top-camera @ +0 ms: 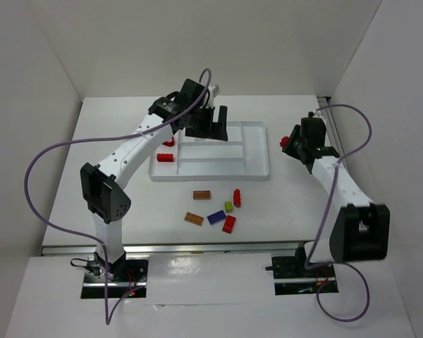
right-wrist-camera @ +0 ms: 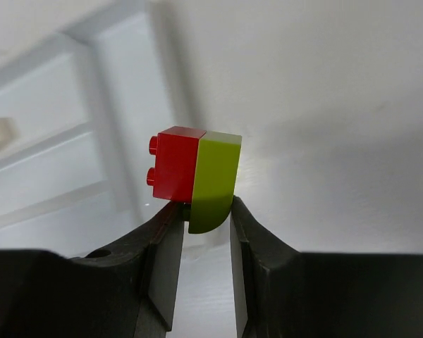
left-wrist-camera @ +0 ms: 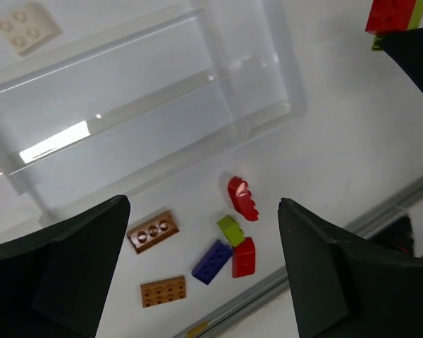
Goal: Sort the legos into containers by color
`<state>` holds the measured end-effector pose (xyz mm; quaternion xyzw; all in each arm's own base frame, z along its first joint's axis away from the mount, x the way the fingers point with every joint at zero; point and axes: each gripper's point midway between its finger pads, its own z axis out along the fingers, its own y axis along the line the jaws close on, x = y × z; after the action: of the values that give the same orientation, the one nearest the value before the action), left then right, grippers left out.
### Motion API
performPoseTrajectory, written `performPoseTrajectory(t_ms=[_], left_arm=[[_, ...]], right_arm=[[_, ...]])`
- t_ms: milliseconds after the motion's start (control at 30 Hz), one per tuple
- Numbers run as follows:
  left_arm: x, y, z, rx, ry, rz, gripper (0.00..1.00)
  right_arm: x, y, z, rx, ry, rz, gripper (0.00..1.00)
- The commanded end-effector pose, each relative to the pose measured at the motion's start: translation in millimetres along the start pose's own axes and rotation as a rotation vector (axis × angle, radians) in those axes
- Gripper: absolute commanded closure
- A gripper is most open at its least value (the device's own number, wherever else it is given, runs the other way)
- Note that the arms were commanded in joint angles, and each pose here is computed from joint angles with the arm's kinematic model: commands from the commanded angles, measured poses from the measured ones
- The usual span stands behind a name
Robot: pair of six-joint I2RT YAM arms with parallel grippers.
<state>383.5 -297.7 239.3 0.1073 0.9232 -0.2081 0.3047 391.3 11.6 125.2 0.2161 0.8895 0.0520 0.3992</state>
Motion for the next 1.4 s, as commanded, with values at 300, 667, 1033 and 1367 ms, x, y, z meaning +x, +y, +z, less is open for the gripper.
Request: performPoseTrajectory(t_ms=[300, 667, 1033, 1367], left_arm=[[4, -90, -2, 0.624, 0.147, 0.016, 0.0], [4, -99, 10, 0.663, 0.157, -0.016, 0.0], [25, -110, 32, 0.678, 0.243, -0.06, 0.05], [37, -118, 44, 0.703, 0.27, -0.085, 0.26]], right_arm=[[26, 97, -124, -0.536, -0.071, -0.271, 0.89], [40, 122, -133, -0.599, -0.049, -0.343, 0.89], [42, 126, -135, -0.609, -0.059, -0.36, 0.89], [50, 131, -128, -0.628, -0.034, -0.379, 0.91]])
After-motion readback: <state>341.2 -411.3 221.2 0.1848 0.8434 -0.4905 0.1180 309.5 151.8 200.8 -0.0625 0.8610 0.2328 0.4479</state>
